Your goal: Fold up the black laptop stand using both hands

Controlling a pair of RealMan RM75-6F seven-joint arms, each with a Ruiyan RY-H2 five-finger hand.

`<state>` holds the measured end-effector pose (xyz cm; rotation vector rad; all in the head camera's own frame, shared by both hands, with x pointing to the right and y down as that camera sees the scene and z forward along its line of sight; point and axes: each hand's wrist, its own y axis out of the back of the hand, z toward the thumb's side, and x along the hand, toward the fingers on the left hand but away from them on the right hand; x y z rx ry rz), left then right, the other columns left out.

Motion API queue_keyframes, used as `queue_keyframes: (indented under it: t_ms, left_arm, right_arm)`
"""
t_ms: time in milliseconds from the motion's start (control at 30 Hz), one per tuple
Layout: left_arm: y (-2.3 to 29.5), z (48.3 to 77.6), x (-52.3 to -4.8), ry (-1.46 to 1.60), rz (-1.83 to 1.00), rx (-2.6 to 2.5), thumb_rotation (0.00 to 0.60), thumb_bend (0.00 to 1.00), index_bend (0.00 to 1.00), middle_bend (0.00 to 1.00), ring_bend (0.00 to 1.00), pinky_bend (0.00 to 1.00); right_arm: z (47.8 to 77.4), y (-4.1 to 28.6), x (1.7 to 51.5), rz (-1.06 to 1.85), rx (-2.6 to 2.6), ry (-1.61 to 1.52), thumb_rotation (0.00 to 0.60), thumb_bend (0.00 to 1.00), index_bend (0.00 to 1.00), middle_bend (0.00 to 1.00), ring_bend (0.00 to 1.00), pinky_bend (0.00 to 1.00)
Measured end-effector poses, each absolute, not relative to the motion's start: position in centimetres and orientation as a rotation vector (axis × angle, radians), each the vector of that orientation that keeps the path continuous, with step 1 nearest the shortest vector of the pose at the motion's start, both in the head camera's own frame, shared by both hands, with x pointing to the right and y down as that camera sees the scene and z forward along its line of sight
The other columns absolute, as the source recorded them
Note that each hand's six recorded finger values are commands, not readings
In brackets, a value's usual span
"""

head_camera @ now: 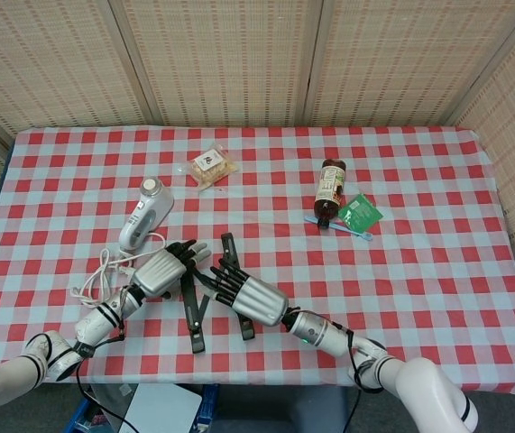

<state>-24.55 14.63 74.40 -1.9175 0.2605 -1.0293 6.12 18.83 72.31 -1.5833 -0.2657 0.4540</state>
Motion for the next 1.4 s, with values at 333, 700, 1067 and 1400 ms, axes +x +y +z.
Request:
queue_keyframes:
  t_ms: [333,700,1067,1400]
  left_arm:
    - [15.0,73.5,-23.1,0.263,-0.988,-1.959,0.600,0.26,0.00,0.00,0.00,0.19]
    - [14.3,72.7,-24.6,0.284,-1.030,-1.916,0.600,0.26,0.00,0.00,0.00,0.19]
    - [12.4,70.3,-30.0,0.392,-1.135,-1.831,0.600,0.26,0.00,0.00,0.00,0.19]
    - [12.2,69.3,-32.1,0.444,-1.177,-1.807,0.600,0.26,0.00,0.00,0.00,0.19]
  right_arm:
    - [71.5,19.4,4.8,0.409,-1.594,-0.315,0.600,0.00,0.00,0.00,0.00,0.00]
    - [70.2,19.7,4.8,0.345,-1.618,-0.305,0.600,0.00,0.00,0.00,0.00,0.00]
    - [67.4,18.4,5.0,0.298,-1.728,-0.103,0.600,0.00,0.00,0.00,0.00,0.00]
    - [68.4,17.4,3.8,0.380,-1.769,0.276,0.600,0.00,0.00,0.00,0.00,0.00]
